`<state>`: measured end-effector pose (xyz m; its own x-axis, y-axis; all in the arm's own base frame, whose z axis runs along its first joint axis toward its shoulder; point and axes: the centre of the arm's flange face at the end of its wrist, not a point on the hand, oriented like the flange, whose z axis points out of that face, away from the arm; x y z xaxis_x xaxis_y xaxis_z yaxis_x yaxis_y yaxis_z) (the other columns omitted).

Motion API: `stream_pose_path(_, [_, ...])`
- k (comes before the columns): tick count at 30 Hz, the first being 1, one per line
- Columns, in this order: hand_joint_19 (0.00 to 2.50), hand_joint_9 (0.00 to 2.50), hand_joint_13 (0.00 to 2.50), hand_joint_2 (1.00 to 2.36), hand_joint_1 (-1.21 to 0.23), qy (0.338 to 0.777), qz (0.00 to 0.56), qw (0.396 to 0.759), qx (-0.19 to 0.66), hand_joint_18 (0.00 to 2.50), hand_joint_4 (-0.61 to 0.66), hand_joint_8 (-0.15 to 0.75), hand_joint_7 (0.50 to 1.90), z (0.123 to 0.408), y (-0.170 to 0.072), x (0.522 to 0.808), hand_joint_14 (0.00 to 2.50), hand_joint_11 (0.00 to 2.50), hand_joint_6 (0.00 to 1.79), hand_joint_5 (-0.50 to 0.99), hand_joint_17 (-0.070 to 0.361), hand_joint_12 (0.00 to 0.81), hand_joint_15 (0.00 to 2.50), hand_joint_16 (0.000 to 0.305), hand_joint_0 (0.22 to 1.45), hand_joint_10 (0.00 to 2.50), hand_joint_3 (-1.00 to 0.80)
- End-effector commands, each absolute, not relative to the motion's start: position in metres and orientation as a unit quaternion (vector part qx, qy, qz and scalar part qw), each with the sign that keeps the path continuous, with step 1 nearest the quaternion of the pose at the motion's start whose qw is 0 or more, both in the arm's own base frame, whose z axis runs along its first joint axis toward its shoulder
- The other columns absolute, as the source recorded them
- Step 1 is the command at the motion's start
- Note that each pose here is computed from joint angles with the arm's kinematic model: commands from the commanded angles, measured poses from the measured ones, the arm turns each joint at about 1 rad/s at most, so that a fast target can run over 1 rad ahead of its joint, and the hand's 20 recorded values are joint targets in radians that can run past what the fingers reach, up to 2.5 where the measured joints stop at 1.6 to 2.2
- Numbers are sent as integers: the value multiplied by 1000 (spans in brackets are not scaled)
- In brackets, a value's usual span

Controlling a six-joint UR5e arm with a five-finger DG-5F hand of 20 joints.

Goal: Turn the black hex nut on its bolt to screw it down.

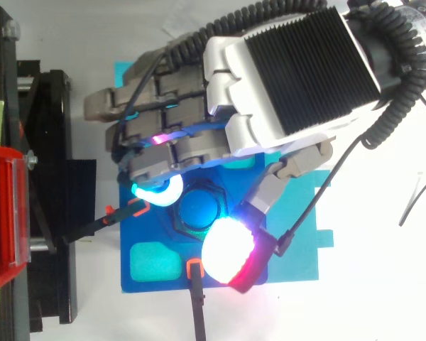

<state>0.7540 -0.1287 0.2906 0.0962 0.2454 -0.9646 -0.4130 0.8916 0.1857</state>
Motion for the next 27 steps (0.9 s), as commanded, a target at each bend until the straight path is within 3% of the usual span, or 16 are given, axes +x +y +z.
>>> stream_pose_path(1, [455,716,539,1000,-212,624,224,746,-67,584,261,295,1368,303,-124,760,2,317,533,-62,129,361,93,57,499,13,-500])
stream_pose_path(6, [447,713,540,1000,-212,618,219,752,-65,587,268,294,1395,304,-112,765,4,313,508,-58,129,362,90,57,499,11,-500])
stream_pose_path(15, [453,710,528,1000,-183,630,221,742,-56,576,259,292,1343,277,-83,776,5,312,501,-63,130,364,94,58,494,11,-500])
stream_pose_path(27, [455,711,525,1000,-184,637,222,737,-48,571,258,292,1333,273,-54,779,5,313,501,-63,130,362,96,58,495,11,-500])
